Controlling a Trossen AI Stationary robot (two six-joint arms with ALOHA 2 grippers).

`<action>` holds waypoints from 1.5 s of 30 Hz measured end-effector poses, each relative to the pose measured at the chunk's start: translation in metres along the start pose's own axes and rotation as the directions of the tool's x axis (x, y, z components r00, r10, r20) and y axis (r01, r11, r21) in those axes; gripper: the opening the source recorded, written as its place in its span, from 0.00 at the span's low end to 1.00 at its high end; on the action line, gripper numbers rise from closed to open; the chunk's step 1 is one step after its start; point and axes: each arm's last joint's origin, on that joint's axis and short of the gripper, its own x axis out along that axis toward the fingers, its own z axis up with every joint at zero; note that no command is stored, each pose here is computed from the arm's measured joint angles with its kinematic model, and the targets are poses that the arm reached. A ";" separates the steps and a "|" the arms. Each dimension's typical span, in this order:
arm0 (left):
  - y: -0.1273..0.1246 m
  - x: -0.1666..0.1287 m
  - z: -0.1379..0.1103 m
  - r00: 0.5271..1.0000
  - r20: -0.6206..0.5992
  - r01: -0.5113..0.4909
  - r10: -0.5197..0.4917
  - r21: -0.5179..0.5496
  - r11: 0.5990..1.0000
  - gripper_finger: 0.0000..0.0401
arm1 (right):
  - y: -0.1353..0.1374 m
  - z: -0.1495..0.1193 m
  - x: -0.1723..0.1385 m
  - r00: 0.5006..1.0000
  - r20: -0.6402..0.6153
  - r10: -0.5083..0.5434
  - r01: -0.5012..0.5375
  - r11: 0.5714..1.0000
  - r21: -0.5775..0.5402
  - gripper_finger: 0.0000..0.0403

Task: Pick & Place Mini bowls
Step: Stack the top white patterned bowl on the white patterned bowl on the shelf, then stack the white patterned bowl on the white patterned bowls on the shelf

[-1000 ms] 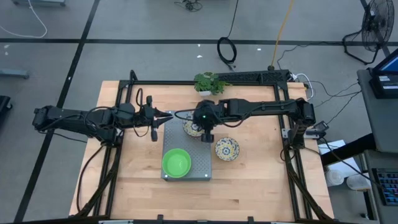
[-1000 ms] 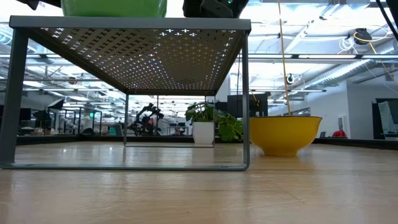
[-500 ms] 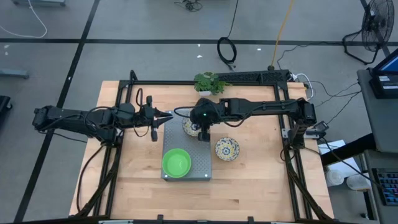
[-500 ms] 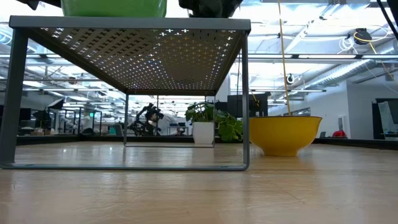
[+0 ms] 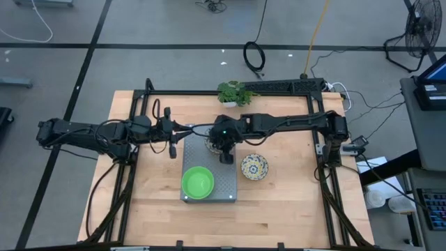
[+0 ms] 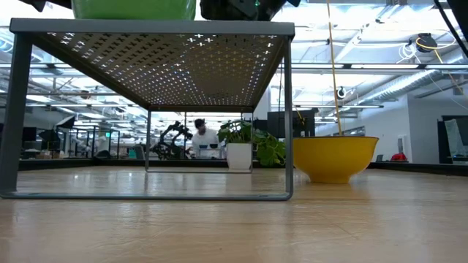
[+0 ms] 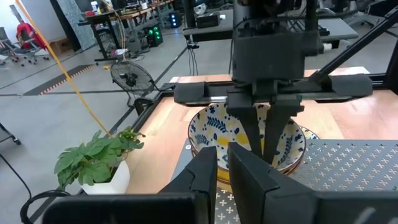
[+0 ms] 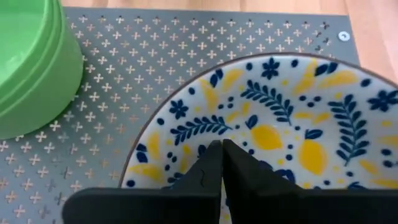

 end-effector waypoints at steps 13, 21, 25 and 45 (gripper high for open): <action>0.000 0.000 0.000 1.000 0.000 0.000 0.000 0.000 1.000 0.12 | 0.009 0.008 -0.033 0.992 0.060 -0.111 0.112 0.994 -0.016 0.00; 0.000 0.000 -0.002 1.000 -0.020 0.002 -0.002 0.004 1.000 0.12 | 0.051 0.000 -0.077 0.999 -0.010 -0.050 0.050 0.999 -0.016 0.00; 0.000 0.000 -0.002 1.000 -0.023 0.002 -0.002 -0.001 1.000 0.12 | 0.066 -0.018 -0.095 0.980 -0.152 -0.125 0.132 0.991 0.033 0.00; 0.000 0.000 -0.002 1.000 -0.021 0.001 -0.002 -0.018 1.000 0.12 | 0.054 -0.141 -0.053 0.906 -0.412 -0.091 0.214 0.941 0.263 0.44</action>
